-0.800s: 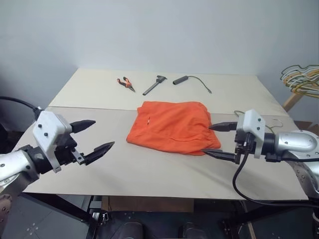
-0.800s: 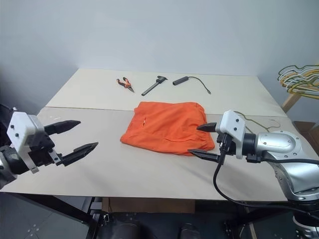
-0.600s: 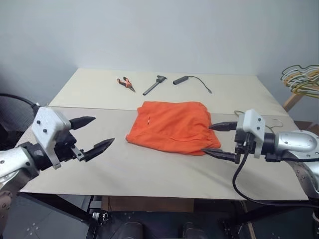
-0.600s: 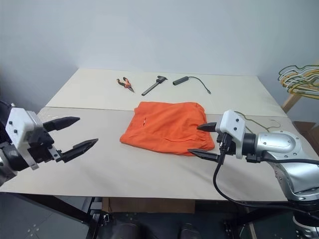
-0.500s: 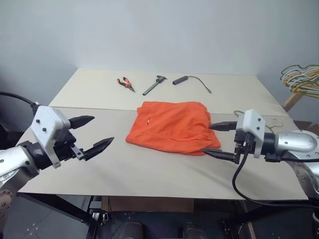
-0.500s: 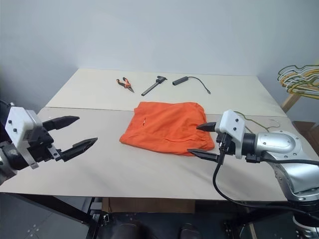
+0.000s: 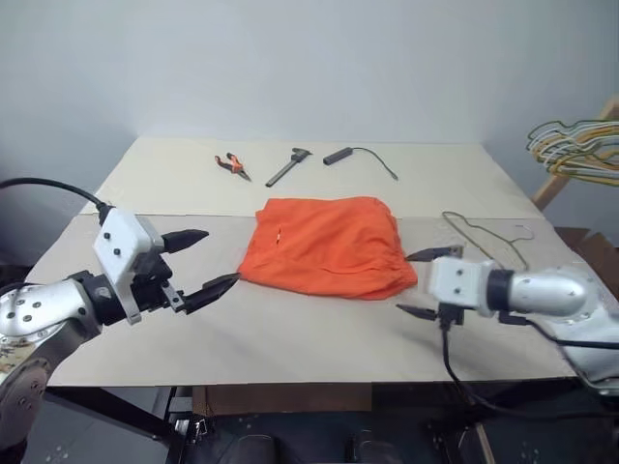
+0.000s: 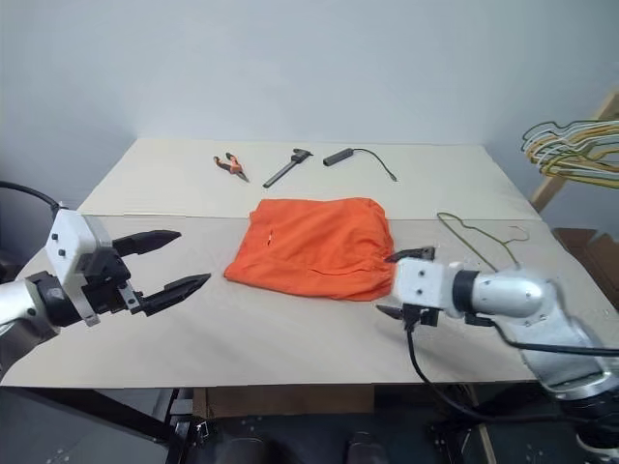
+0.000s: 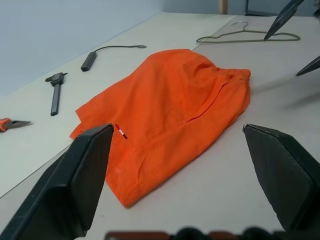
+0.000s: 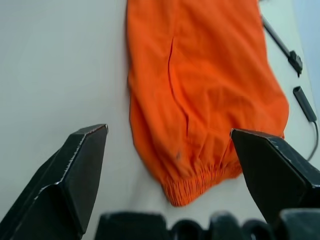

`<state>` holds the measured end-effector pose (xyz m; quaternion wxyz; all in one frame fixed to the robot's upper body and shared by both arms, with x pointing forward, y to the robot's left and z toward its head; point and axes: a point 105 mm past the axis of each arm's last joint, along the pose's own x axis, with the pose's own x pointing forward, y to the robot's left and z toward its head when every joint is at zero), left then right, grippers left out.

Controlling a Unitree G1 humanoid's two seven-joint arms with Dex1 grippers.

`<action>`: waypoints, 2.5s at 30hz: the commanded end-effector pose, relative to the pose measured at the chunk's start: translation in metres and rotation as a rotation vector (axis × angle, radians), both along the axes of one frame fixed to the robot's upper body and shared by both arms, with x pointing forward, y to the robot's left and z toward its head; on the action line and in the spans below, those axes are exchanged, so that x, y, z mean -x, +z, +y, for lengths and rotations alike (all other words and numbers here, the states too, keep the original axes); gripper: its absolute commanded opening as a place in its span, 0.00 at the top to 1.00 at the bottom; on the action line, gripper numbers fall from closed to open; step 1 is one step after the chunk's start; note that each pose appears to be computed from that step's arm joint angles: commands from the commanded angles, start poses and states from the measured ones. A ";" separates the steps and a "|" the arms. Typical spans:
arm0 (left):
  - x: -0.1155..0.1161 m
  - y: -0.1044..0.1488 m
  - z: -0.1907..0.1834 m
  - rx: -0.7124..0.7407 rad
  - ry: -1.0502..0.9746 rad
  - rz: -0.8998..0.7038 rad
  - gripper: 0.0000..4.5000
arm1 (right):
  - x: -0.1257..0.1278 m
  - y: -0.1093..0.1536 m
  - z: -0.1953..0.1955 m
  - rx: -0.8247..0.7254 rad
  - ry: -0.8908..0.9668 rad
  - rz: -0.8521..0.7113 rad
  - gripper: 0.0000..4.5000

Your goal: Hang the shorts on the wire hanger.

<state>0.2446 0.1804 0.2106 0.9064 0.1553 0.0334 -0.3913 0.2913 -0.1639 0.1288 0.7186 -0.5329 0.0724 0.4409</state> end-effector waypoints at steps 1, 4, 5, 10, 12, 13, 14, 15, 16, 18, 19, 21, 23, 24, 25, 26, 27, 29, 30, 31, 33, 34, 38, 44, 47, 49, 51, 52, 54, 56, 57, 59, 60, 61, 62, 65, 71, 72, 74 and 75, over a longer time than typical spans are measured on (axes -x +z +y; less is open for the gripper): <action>-0.002 0.009 -0.004 -0.006 -0.032 -0.047 0.00 | -0.023 -0.002 0.001 0.101 -0.003 -0.127 0.01; -0.003 0.009 -0.006 -0.008 -0.046 -0.043 0.00 | -0.047 -0.014 0.004 0.170 -0.027 -0.182 0.01; -0.003 0.008 -0.006 -0.007 -0.050 -0.042 0.00 | -0.051 -0.018 0.004 0.187 -0.024 -0.186 0.01; -0.004 0.007 -0.007 -0.013 -0.063 -0.040 0.00 | -0.070 -0.039 0.011 0.227 -0.003 -0.184 0.28; -0.005 0.006 -0.007 -0.014 -0.067 -0.040 0.00 | -0.075 -0.044 0.012 0.246 0.012 -0.195 0.44; -0.005 0.006 -0.007 -0.015 -0.069 -0.040 0.00 | -0.077 -0.045 0.013 0.252 0.022 -0.205 0.51; -0.005 0.005 -0.007 -0.017 -0.073 -0.040 0.00 | -0.079 -0.046 0.014 0.251 0.020 -0.210 0.59; -0.005 0.005 -0.007 -0.020 -0.076 -0.039 0.00 | -0.082 -0.048 0.014 0.253 0.019 -0.214 0.66; -0.005 0.004 -0.007 -0.021 -0.079 -0.038 0.00 | -0.084 -0.049 0.014 0.259 0.023 -0.217 0.74; -0.006 0.002 -0.007 -0.030 -0.087 -0.034 0.00 | -0.086 -0.050 0.014 0.267 0.029 -0.230 0.88; -0.007 0.002 -0.007 -0.035 -0.090 -0.033 0.00 | -0.086 -0.050 0.014 0.268 0.034 -0.235 0.97; -0.009 -0.008 -0.007 -0.107 -0.102 -0.034 0.00 | -0.083 -0.043 0.017 0.238 0.059 -0.248 0.98; -0.011 -0.020 -0.005 -0.174 -0.114 -0.028 0.00 | -0.075 -0.034 0.021 0.207 0.116 -0.255 0.98; -0.013 -0.027 -0.004 -0.212 -0.116 -0.026 0.00 | -0.071 -0.029 0.021 0.194 0.133 -0.251 0.98; -0.016 -0.034 -0.004 -0.241 -0.113 -0.022 0.00 | -0.065 -0.023 0.022 0.187 0.169 -0.264 0.98; -0.020 -0.040 -0.003 -0.256 -0.108 -0.013 0.00 | -0.058 -0.016 0.026 0.161 0.208 -0.265 0.98; -0.025 -0.048 -0.003 -0.298 -0.108 -0.016 0.00 | -0.053 -0.010 0.027 0.147 0.233 -0.273 0.98; -0.033 -0.062 0.000 -0.419 -0.113 -0.044 0.00 | -0.046 -0.002 0.030 0.129 0.272 -0.296 0.98; -0.038 -0.071 0.004 -0.494 -0.114 -0.061 0.00 | -0.044 0.001 0.030 0.123 0.274 -0.298 0.98; -0.043 -0.078 0.006 -0.545 -0.117 -0.069 0.00 | -0.042 0.003 0.030 0.122 0.286 -0.305 0.98; -0.052 -0.090 0.010 -0.653 -0.130 -0.105 0.00 | -0.038 0.007 0.029 0.103 0.298 -0.298 0.98; -0.058 -0.096 0.011 -0.686 -0.133 -0.116 0.00 | -0.036 0.008 0.030 0.096 0.304 -0.301 0.98; -0.074 -0.115 0.007 -0.722 -0.147 -0.115 0.00 | -0.032 0.012 0.031 0.070 0.306 -0.298 0.98; -0.100 -0.128 0.002 -0.748 -0.106 -0.124 0.20 | -0.027 0.014 0.030 0.064 0.300 -0.289 1.00; -0.108 -0.129 0.002 -0.759 -0.097 -0.132 0.42 | -0.026 0.015 0.028 0.062 0.292 -0.286 1.00; -0.110 -0.127 0.005 -0.763 -0.097 -0.137 0.57 | -0.025 0.016 0.026 0.060 0.288 -0.284 1.00; -0.111 -0.123 0.008 -0.761 -0.095 -0.140 0.73 | -0.024 0.018 0.026 0.054 0.284 -0.280 1.00; -0.110 -0.120 0.012 -0.767 -0.099 -0.147 0.80 | -0.023 0.019 0.025 0.049 0.284 -0.278 1.00; -0.099 -0.109 0.016 -0.768 -0.180 -0.166 0.95 | -0.017 0.022 0.025 0.035 0.300 -0.249 1.00; -0.086 -0.100 0.019 -0.762 -0.269 -0.170 1.00 | -0.009 0.024 0.023 0.032 0.324 -0.203 1.00; -0.072 -0.094 0.026 -0.760 -0.338 -0.137 1.00 | -0.001 0.024 0.021 0.043 0.353 -0.164 1.00; -0.044 -0.080 0.044 -0.765 -0.446 -0.047 1.00 | 0.016 0.028 0.015 0.061 0.403 -0.083 1.00; -0.033 -0.074 0.052 -0.779 -0.484 -0.017 1.00 | 0.022 0.031 0.013 0.057 0.423 -0.052 1.00; -0.028 -0.071 0.056 -0.788 -0.501 -0.002 1.00 | 0.025 0.034 0.013 0.052 0.433 -0.034 1.00; -0.025 -0.065 0.060 -0.789 -0.507 0.002 1.00 | 0.027 0.040 0.015 0.017 0.439 -0.019 1.00; -0.044 -0.042 0.052 -0.702 -0.397 -0.105 1.00 | 0.009 0.064 0.026 -0.152 0.399 -0.031 1.00; -0.147 0.053 0.031 -0.453 0.091 -0.456 1.00 | -0.108 0.134 0.036 -0.371 0.010 -0.380 1.00; -0.166 0.079 0.031 -0.406 0.210 -0.516 1.00 | -0.128 0.153 0.036 -0.426 -0.090 -0.461 1.00; -0.193 0.134 0.035 -0.312 0.449 -0.659 1.00 | -0.159 0.198 0.031 -0.571 -0.302 -0.643 1.00; -0.199 0.159 0.039 -0.275 0.574 -0.736 1.00 | -0.165 0.220 0.029 -0.642 -0.378 -0.734 1.00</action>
